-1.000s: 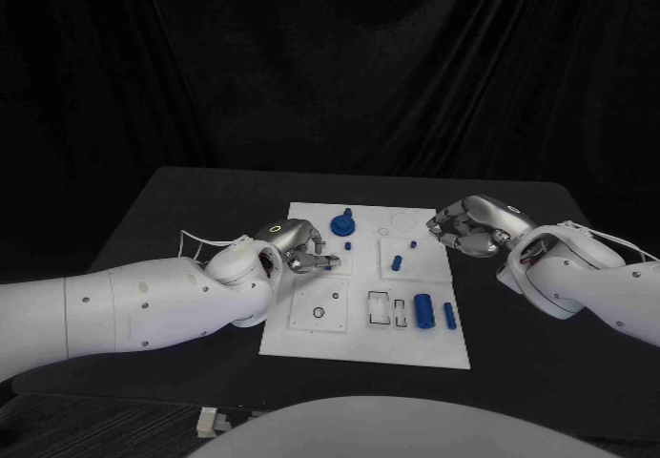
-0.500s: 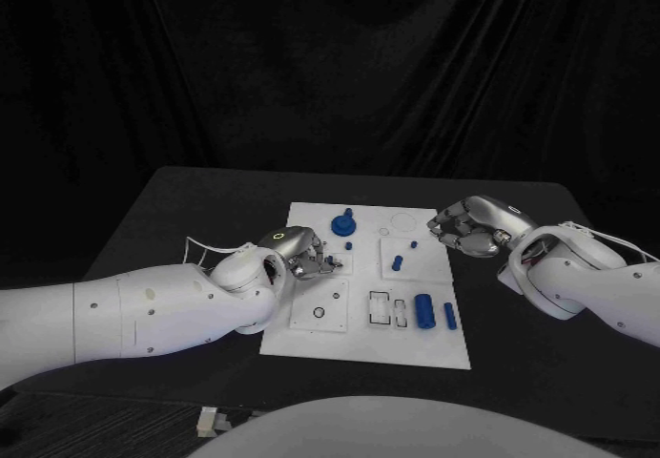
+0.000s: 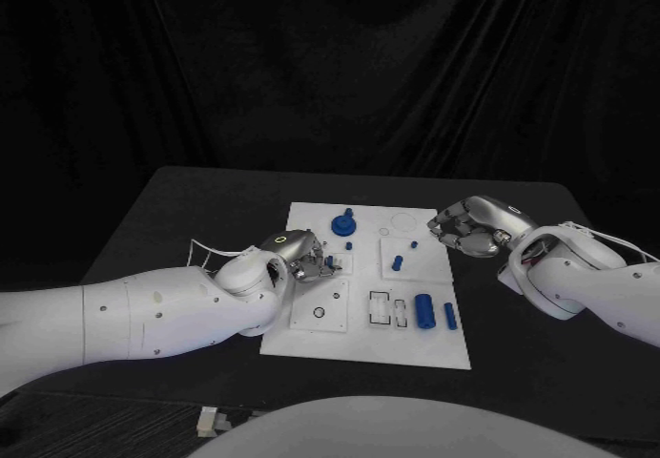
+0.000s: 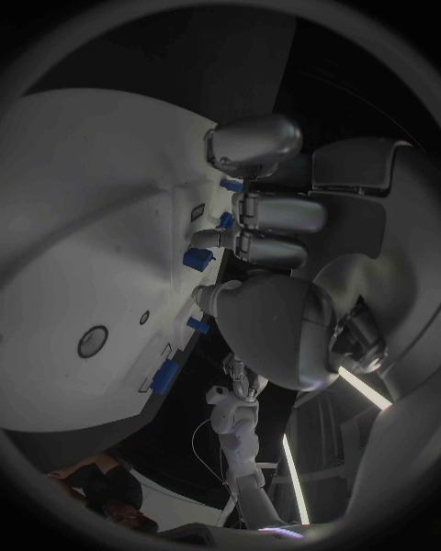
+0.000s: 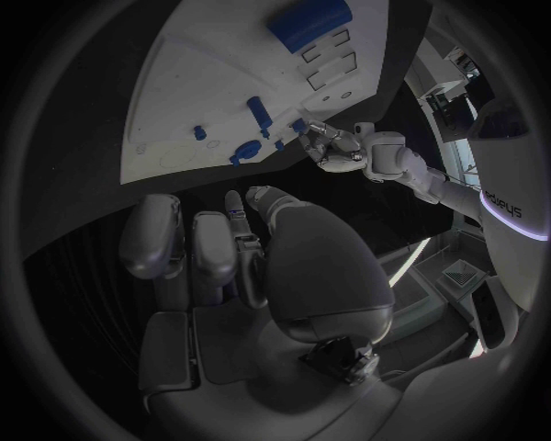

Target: Assemble the parts on the task board

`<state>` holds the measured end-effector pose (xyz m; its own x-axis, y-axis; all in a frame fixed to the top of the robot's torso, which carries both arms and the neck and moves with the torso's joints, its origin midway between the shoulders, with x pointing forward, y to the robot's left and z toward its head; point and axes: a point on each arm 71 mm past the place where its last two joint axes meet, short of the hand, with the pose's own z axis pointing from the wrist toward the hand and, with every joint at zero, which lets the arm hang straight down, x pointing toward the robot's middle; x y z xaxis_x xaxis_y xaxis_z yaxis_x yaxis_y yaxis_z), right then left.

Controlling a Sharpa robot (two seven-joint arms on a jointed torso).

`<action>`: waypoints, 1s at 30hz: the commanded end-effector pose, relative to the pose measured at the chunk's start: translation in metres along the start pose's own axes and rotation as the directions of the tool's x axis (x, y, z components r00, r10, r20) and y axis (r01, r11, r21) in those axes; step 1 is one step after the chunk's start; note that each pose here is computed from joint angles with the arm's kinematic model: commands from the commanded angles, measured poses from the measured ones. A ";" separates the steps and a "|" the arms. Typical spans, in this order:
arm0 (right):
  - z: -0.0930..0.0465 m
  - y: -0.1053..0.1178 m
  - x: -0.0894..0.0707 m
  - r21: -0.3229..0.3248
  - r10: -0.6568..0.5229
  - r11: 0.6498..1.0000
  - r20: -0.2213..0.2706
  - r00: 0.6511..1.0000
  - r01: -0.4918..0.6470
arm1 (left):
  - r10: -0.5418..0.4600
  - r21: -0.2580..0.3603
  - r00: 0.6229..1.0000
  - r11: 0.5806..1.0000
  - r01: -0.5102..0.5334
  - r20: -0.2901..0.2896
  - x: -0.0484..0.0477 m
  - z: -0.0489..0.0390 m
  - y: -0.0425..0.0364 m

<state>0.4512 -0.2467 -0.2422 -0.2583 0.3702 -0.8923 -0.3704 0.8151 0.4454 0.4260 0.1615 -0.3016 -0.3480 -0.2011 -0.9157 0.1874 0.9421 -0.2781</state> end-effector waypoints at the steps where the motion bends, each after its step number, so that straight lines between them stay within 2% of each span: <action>1: 0.000 -0.001 0.001 0.012 0.000 1.000 -0.003 1.000 0.000 | 0.025 0.014 1.000 1.000 -0.026 0.011 0.0004 0.0006 -0.0028; 18: 0.000 -0.001 0.002 0.016 0.000 1.000 -0.009 1.000 0.000 | 0.032 0.027 0.999 0.999 -0.032 0.017 0.0018 0.0053 -0.0071; 30: 0.000 -0.001 0.003 0.017 0.001 1.000 -0.014 1.000 -0.001 | 0.049 0.032 0.999 0.998 -0.048 -0.009 0.0043 0.0073 -0.0086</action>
<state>0.4513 -0.2453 -0.2430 -0.2635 0.3684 -0.8915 -0.3703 0.8148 0.4462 0.4310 0.1532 -0.3041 -0.3344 -0.1685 -0.9272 0.2131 0.9449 -0.2486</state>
